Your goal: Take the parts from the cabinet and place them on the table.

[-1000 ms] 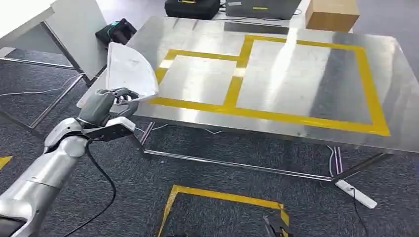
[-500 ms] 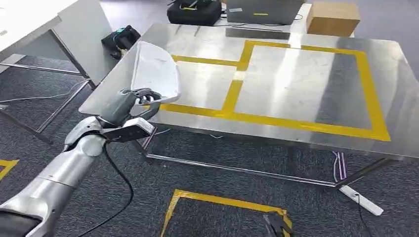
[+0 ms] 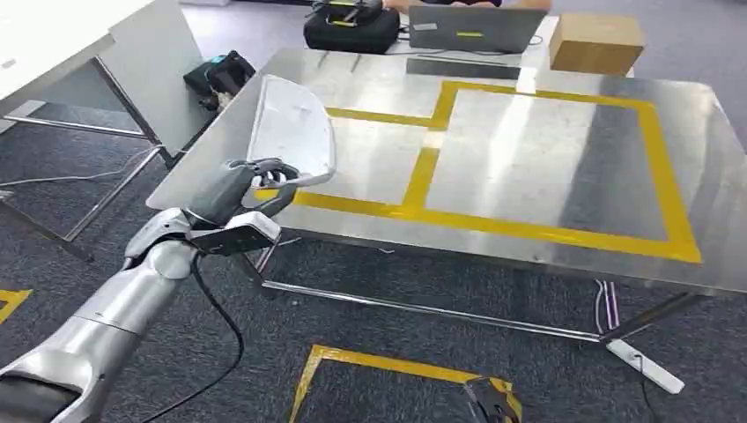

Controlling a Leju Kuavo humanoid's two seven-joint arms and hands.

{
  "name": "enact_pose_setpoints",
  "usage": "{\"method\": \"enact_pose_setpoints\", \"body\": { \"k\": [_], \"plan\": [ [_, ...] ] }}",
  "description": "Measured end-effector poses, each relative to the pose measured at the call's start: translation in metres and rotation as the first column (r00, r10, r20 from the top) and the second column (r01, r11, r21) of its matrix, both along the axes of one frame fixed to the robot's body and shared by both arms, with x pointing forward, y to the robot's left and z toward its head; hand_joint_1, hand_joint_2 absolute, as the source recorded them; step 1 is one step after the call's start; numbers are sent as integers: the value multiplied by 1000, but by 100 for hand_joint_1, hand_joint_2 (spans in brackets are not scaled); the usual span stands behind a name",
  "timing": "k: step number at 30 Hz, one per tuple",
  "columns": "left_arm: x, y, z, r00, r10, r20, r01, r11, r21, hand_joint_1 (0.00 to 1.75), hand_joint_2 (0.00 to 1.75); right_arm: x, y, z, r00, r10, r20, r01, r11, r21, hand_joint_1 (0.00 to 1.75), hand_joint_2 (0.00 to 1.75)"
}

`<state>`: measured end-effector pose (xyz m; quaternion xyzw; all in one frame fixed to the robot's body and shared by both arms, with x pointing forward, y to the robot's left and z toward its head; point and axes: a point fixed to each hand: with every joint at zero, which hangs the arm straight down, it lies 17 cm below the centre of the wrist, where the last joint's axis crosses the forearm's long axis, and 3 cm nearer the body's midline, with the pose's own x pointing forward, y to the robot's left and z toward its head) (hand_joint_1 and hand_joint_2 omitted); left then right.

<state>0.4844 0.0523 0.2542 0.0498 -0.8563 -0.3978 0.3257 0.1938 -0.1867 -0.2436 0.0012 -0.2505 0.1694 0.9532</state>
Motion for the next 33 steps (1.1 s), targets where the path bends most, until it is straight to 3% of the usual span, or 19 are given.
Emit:
{"method": "enact_pose_setpoints", "body": {
  "k": [13, 24, 27, 33],
  "plan": [
    [-11, -16, -7, 999, -36, -14, 36, 999, -6, 157, 175, -10, 4, -3, 1000, 6, -15, -6, 1000, -5, 0, 0],
    [-11, -2, -30, 999, -5, -39, 5, 1000, 7, 157, 175, -18, 8, -4, 1000, 12, -27, -12, 1000, -3, 0, 0],
    [-14, 0, -42, 998, 1, -60, 0, 1000, 11, 157, 175, -16, 10, -4, 1000, 14, -26, -14, 1000, 0, 0, 0],
    [-10, -3, -26, 1000, -3, -29, 3, 1000, 2, 157, 175, 1, 8, 2, 1000, 13, 3, -13, 1000, -2, 0, 0]
  ]
}}
